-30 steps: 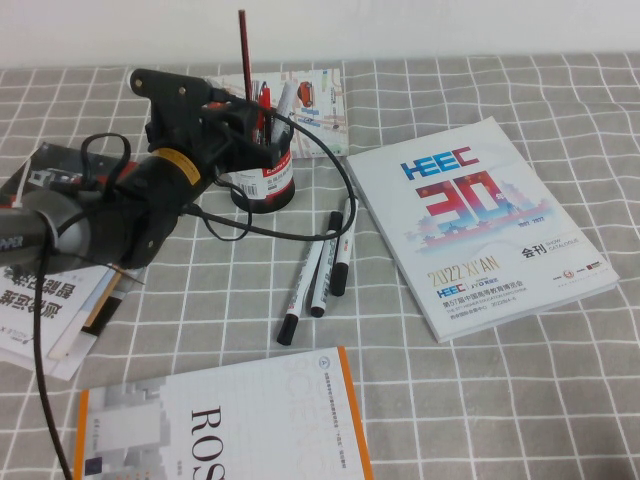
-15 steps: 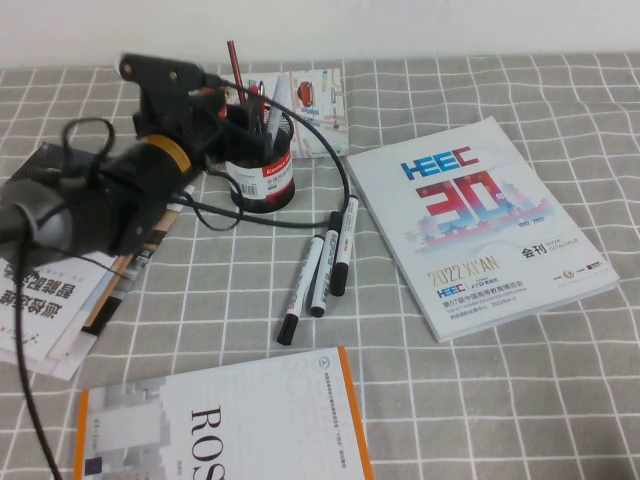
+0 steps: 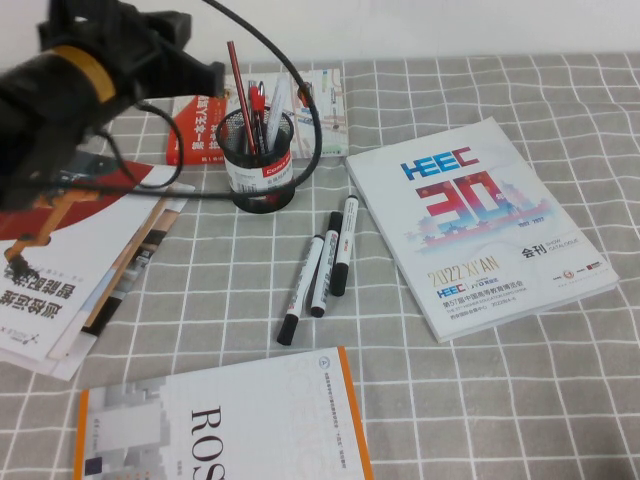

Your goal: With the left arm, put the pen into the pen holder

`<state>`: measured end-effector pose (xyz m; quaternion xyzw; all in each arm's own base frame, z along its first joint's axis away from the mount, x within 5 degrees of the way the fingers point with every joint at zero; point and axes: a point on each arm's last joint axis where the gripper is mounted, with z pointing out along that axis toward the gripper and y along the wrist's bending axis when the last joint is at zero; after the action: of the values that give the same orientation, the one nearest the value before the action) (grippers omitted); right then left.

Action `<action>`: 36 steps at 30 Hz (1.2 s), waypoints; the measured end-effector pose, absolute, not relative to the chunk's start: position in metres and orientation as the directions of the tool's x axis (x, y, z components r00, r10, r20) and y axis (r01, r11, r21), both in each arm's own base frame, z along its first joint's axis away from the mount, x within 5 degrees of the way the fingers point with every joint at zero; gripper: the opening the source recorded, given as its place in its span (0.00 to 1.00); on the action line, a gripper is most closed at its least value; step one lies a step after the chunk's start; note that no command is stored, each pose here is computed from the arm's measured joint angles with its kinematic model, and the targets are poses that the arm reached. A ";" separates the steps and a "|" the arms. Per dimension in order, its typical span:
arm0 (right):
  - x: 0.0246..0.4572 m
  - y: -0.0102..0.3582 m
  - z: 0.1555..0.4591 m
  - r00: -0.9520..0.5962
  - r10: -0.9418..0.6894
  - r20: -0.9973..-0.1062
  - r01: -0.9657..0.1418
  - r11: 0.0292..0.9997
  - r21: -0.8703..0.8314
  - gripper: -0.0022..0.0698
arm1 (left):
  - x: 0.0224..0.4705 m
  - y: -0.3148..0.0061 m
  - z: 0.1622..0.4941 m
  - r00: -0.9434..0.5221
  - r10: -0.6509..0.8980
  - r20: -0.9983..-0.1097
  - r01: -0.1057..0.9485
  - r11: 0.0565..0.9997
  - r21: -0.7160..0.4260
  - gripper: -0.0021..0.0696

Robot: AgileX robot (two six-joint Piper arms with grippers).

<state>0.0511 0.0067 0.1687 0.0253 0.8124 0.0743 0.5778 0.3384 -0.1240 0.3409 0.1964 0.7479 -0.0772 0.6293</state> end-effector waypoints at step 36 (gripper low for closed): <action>0.051 0.007 0.169 -0.331 0.127 -0.935 -0.045 0.988 0.150 0.01 | 0.057 -0.012 0.259 -0.128 -0.159 -0.979 0.243 0.952 -0.186 0.03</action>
<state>0.0511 0.0067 0.1687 0.0253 0.8124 0.0743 0.5778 0.0568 -0.0123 0.2590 0.0286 0.7356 -0.1522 0.6595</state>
